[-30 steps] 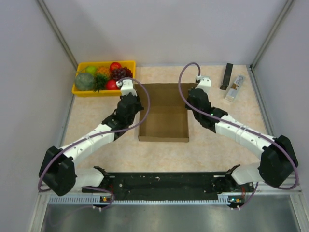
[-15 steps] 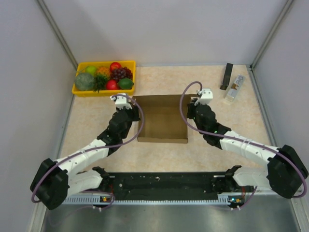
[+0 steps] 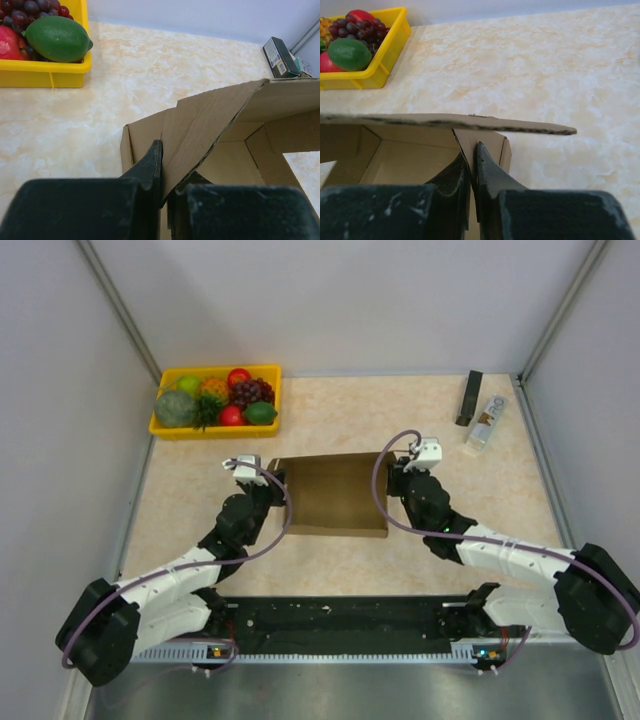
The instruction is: Fold the paper box
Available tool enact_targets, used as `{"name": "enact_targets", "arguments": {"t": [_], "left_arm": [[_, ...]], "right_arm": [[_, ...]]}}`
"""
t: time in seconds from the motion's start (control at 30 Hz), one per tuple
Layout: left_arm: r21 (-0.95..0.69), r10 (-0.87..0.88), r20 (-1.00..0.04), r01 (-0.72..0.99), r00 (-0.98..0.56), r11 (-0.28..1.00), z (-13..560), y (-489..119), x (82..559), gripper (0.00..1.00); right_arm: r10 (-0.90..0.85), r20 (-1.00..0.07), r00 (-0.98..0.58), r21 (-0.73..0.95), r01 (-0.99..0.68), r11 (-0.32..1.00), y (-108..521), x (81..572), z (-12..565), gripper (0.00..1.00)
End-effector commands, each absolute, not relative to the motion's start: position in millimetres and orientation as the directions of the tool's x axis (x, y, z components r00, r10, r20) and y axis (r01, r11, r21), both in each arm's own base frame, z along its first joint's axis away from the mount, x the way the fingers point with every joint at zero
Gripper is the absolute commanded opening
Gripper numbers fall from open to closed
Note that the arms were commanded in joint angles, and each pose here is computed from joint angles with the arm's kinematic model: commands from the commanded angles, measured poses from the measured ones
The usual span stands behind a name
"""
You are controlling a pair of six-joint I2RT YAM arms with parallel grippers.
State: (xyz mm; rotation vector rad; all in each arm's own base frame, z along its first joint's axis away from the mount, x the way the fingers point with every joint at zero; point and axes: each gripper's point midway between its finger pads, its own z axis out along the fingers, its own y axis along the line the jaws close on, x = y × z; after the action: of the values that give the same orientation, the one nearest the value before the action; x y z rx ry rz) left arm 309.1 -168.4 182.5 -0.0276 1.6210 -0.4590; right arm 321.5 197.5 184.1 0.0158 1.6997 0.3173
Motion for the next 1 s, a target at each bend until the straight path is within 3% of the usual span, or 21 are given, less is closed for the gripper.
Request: {"name": "enact_targets", "arguments": {"t": [0.0,0.07,0.43,0.6,0.73,0.77,0.97], "left_arm": [[-0.299,-0.252,-0.943,0.221,-0.217,0.928,141.2,-163.2,298.3,0.02],[-0.296,-0.248,-0.944,0.222,-0.218,0.929,141.0,-163.9,298.9,0.01],[-0.237,-0.196,-0.961,0.217,-0.195,0.947,135.4,-156.0,297.2,0.00],[-0.218,-0.177,-0.965,0.218,-0.193,0.951,135.0,-155.6,298.2,0.00],[-0.209,-0.169,-0.967,0.212,-0.193,0.955,133.2,-153.2,297.1,0.00],[-0.206,-0.167,-0.967,0.211,-0.190,0.956,133.7,-153.0,297.0,0.00],[-0.194,-0.159,-0.970,0.190,-0.186,0.962,133.3,-149.1,297.7,0.00]], "right_arm": [[0.215,-0.956,-0.199,0.250,-0.175,0.952,199.1,309.5,171.6,0.06],[0.217,-0.955,-0.201,0.252,-0.172,0.952,199.5,309.0,169.4,0.08],[0.208,-0.951,-0.229,0.253,-0.191,0.948,187.9,289.4,174.1,0.45],[0.201,-0.942,-0.270,0.272,-0.257,0.928,181.6,265.0,186.7,0.63],[0.096,-0.921,-0.377,0.244,-0.368,0.897,179.6,229.0,173.7,0.73],[0.084,-0.919,-0.384,0.239,-0.377,0.895,176.9,224.0,172.7,0.79],[0.081,-0.879,-0.469,0.306,-0.426,0.851,174.7,192.8,184.9,0.84]]}}
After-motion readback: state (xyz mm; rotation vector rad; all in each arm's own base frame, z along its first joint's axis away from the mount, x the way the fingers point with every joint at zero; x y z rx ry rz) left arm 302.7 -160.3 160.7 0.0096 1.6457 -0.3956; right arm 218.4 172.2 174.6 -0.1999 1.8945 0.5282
